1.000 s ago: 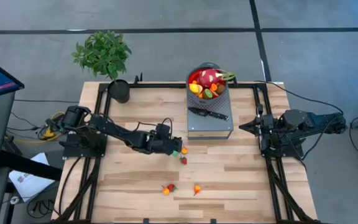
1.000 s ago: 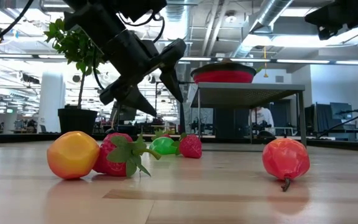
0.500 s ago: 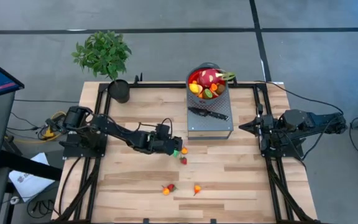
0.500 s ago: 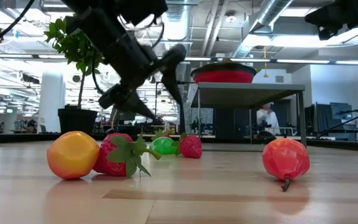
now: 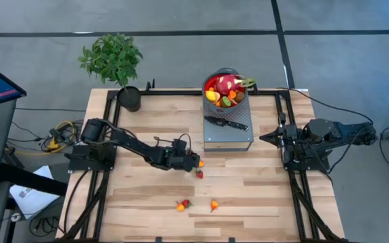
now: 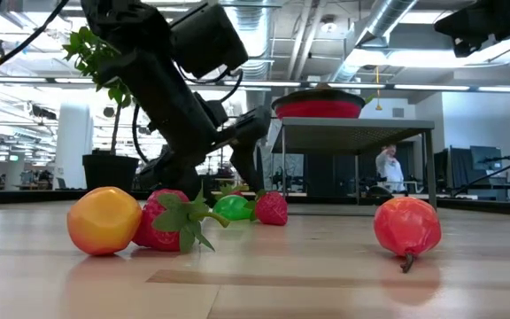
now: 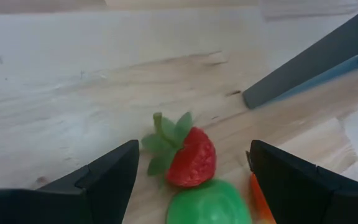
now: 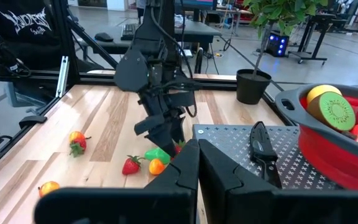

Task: Pick & Place Fruit
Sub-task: Put the strawberry into the red colander on the shelf

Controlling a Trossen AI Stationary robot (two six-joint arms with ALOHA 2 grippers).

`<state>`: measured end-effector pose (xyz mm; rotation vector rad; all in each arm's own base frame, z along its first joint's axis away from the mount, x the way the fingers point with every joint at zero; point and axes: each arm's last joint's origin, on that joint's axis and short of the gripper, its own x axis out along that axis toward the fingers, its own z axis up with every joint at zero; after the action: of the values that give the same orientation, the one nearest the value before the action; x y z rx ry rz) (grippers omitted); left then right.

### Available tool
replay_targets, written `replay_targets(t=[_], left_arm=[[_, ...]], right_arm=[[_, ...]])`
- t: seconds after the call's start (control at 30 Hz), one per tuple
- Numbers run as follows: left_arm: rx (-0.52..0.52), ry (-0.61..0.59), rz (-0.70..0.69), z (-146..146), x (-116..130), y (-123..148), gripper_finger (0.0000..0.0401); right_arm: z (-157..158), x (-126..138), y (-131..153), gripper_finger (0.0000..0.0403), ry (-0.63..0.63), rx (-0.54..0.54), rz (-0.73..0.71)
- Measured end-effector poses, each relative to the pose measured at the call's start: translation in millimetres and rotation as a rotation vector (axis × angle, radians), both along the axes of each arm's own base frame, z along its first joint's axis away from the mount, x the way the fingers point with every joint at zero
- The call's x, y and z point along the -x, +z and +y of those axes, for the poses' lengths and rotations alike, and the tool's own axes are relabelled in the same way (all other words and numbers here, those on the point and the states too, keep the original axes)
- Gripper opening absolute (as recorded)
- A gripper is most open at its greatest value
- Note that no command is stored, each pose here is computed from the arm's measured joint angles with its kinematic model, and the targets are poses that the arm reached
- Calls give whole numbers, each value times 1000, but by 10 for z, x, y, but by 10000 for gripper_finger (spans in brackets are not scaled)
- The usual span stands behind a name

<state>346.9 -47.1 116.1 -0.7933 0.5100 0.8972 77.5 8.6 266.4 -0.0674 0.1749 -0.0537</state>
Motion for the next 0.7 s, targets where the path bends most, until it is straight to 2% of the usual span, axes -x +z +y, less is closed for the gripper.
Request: replay_targets(t=[0.2, 0.7], left_arm=[[-8, 14, 13, -12, -20, -114, 300], [-1, 17, 3, -3, -16, -85, 288]], right_arm=[[0, 0, 0, 1, 0, 0, 0], [0, 0, 1, 1, 0, 0, -1]])
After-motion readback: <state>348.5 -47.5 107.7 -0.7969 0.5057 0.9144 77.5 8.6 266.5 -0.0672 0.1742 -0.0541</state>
